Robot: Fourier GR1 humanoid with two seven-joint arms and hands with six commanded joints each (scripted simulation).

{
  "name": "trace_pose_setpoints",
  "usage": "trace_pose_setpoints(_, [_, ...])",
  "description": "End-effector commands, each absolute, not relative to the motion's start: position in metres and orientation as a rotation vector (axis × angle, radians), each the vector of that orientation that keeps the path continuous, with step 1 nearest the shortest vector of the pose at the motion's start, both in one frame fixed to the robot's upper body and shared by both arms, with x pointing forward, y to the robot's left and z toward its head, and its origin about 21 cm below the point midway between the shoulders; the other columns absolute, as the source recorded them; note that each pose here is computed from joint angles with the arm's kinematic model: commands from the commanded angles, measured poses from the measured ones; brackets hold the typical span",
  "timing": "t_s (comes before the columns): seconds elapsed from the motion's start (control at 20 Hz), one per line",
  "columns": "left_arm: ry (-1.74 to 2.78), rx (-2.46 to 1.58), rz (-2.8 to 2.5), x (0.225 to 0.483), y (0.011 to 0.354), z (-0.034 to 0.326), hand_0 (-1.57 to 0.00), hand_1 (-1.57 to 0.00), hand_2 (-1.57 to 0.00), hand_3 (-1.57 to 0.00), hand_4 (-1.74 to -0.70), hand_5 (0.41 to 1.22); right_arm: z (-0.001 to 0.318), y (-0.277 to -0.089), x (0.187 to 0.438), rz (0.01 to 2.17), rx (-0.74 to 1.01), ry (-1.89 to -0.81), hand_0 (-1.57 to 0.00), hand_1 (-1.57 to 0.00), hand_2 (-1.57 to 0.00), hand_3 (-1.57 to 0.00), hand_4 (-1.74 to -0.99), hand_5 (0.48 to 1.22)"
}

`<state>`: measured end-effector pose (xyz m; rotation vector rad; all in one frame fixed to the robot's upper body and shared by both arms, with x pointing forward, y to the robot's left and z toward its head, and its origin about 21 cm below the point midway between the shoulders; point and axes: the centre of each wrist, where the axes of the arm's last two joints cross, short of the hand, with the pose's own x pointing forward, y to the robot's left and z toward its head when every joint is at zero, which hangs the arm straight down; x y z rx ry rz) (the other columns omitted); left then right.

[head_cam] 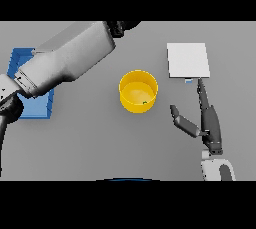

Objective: Pick up the red beaker and tilt it to pour out 1 green nut into yellow bowl. Pick up the yellow bowl and place it on the metallic measuring scale.

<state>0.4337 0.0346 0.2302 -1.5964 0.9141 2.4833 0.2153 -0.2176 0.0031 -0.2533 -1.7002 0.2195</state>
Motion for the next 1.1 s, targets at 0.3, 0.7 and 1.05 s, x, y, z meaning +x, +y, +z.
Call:
trace_pose_setpoints(0.3, [1.53, -2.053, 2.548, 0.47, 0.108, 0.308, -1.57, -1.57, -1.55, -1.38, -1.73, 1.221, 0.003, -0.223, 0.219, 0.186, -0.191, -1.703, 0.0, 0.0, 0.0, 0.0, -1.199, 0.594])
trace_pose_setpoints(0.7, [2.769, -2.343, 2.183, 0.478, 0.253, 0.282, -1.57, -1.57, -1.57, -1.43, -1.74, 1.221, 0.002, -0.228, 0.222, 0.227, -0.182, -1.729, 0.0, 0.0, 0.0, 0.0, -1.226, 0.587])
trace_pose_setpoints(1.05, [3.342, -2.765, 1.358, 0.436, 0.317, 0.207, -1.57, -1.57, -1.57, -1.46, -1.74, 1.221, 0.003, -0.233, 0.222, 0.279, -0.205, -1.714, 0.0, 0.0, 0.0, 0.0, -1.21, 0.631])
